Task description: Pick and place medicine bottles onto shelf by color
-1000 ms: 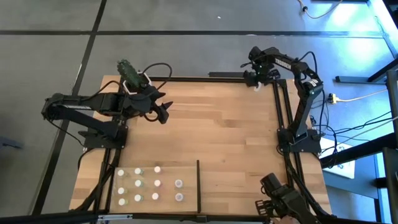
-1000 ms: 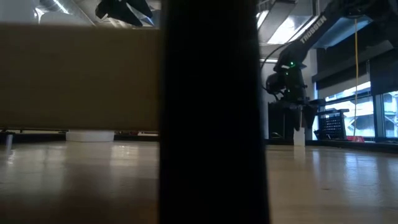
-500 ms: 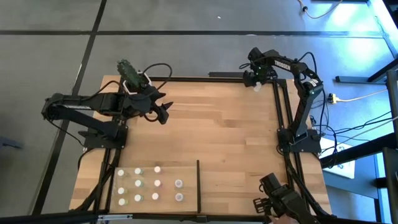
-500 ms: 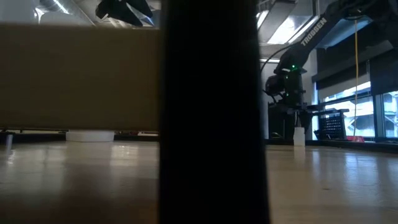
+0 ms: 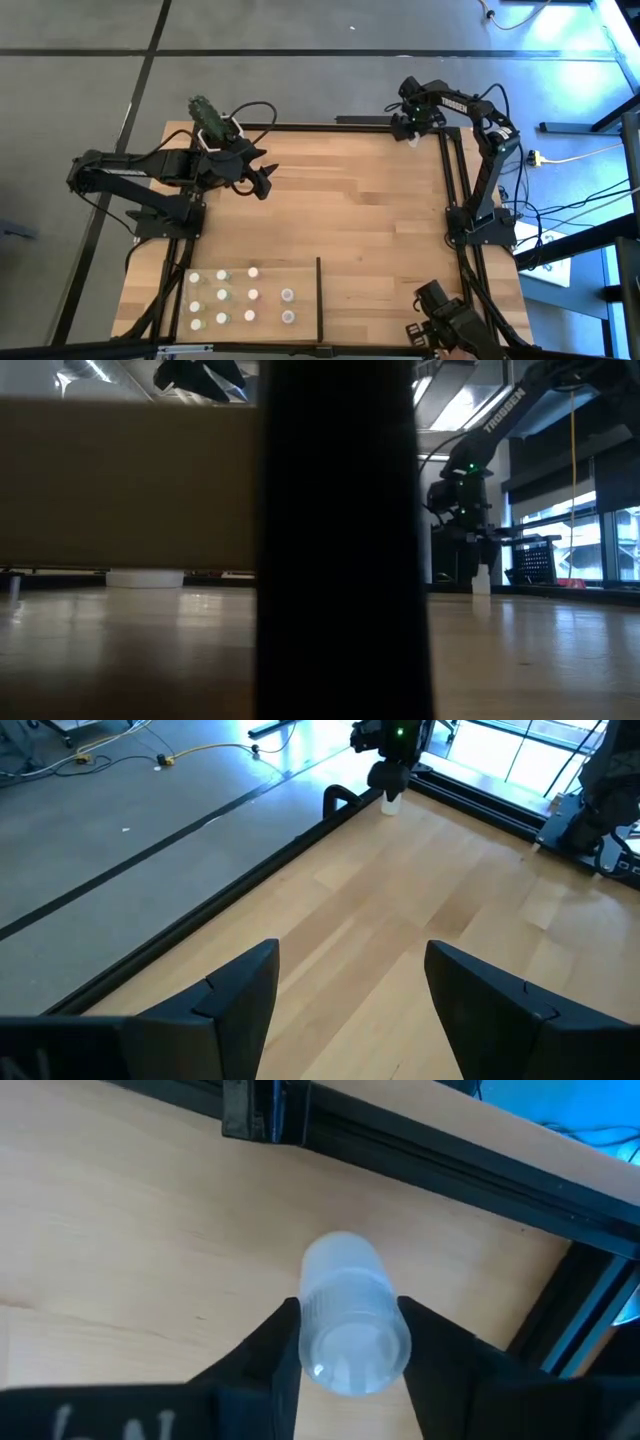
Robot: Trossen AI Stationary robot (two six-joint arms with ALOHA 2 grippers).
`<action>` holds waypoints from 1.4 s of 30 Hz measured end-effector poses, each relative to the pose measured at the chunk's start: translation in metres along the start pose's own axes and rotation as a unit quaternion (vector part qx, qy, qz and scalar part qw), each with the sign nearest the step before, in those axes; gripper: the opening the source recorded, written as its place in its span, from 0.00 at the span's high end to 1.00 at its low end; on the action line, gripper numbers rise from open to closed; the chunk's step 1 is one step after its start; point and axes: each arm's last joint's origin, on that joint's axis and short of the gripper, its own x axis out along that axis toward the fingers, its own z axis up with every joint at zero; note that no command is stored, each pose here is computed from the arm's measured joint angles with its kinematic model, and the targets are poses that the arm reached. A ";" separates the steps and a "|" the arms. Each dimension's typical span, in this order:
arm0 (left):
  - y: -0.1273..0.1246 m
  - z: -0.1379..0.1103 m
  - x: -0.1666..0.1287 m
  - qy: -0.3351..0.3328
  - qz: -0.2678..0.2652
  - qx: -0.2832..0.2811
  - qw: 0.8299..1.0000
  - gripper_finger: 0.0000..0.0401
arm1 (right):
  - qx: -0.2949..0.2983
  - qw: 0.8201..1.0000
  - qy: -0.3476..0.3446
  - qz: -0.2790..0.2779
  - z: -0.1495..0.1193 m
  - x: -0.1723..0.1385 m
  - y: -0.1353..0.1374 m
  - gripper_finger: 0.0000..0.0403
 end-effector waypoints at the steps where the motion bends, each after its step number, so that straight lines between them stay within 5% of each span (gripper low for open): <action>1: 0.000 0.000 0.000 0.000 0.000 0.000 1.000 0.39 | -0.009 1.000 0.000 0.000 0.000 0.000 0.002 0.65; 8: 0.000 0.000 0.000 0.000 0.000 0.000 1.000 0.39 | -0.072 0.997 0.005 -0.002 -0.009 -0.004 0.034 0.65; 15: 0.000 -0.001 0.000 0.004 0.002 0.003 1.000 0.39 | -0.191 0.981 -0.016 0.004 -0.028 -0.031 0.106 0.65; 32: 0.000 -0.005 -0.001 0.034 -0.018 0.016 0.999 0.39 | -0.424 0.885 -0.146 0.124 -0.118 -0.122 0.283 0.64; 42: -0.007 -0.009 -0.011 0.035 -0.057 0.031 0.997 0.39 | -0.492 0.844 -0.144 0.157 -0.128 -0.109 0.351 0.64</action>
